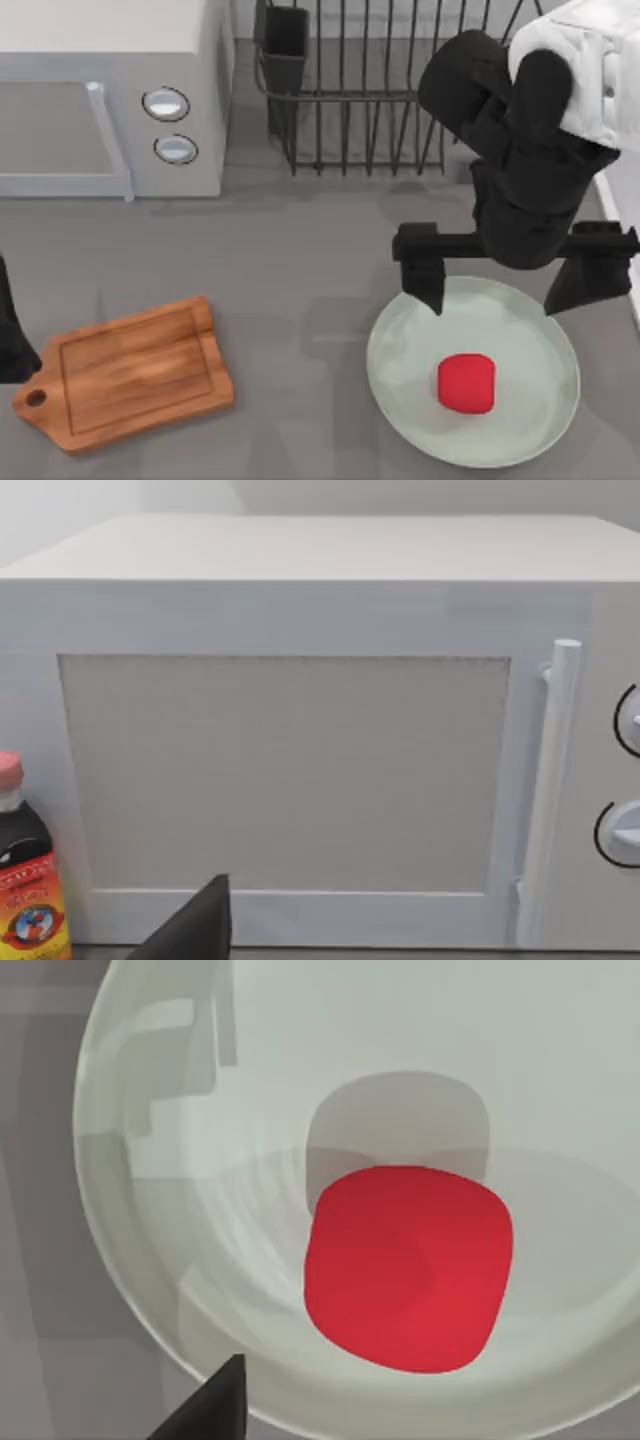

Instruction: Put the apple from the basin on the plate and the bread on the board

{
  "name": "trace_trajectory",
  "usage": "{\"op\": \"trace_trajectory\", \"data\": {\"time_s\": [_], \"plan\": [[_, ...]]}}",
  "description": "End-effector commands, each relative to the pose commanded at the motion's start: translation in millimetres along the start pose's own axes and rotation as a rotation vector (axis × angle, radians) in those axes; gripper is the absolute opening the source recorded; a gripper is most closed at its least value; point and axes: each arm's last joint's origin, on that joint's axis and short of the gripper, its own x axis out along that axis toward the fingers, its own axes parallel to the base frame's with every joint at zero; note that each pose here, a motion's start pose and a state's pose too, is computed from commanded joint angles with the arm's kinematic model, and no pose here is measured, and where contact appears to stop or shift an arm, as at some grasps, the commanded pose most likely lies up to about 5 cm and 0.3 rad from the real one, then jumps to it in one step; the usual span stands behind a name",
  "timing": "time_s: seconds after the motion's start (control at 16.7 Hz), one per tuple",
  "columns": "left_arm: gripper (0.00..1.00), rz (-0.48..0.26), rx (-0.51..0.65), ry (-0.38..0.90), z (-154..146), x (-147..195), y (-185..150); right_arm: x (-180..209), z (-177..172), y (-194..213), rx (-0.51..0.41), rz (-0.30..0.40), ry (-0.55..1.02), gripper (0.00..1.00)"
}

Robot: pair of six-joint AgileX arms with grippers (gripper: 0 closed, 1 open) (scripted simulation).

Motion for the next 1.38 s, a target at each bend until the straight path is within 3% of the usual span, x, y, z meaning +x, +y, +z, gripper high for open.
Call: {"op": "trace_trajectory", "data": {"time_s": [0.36,0.66,1.02,1.38], "plan": [[1.0,0.0,0.0,0.0,0.0,0.0,0.0,-1.6,-0.9,-5.5,0.001,0.012,-0.017,1.0],[1.0,0.0,0.0,0.0,0.0,0.0,0.0,-18.0,-17.3,-44.6,0.0,0.104,-0.171,1.0],[1.0,0.0,0.0,0.0,0.0,0.0,0.0,-30.5,-68.4,-116.1,-0.003,0.229,-0.55,1.0],[1.0,0.0,0.0,0.0,0.0,0.0,0.0,0.0,-132.8,-172.3,-0.006,0.224,-1.061,1.0]]}}
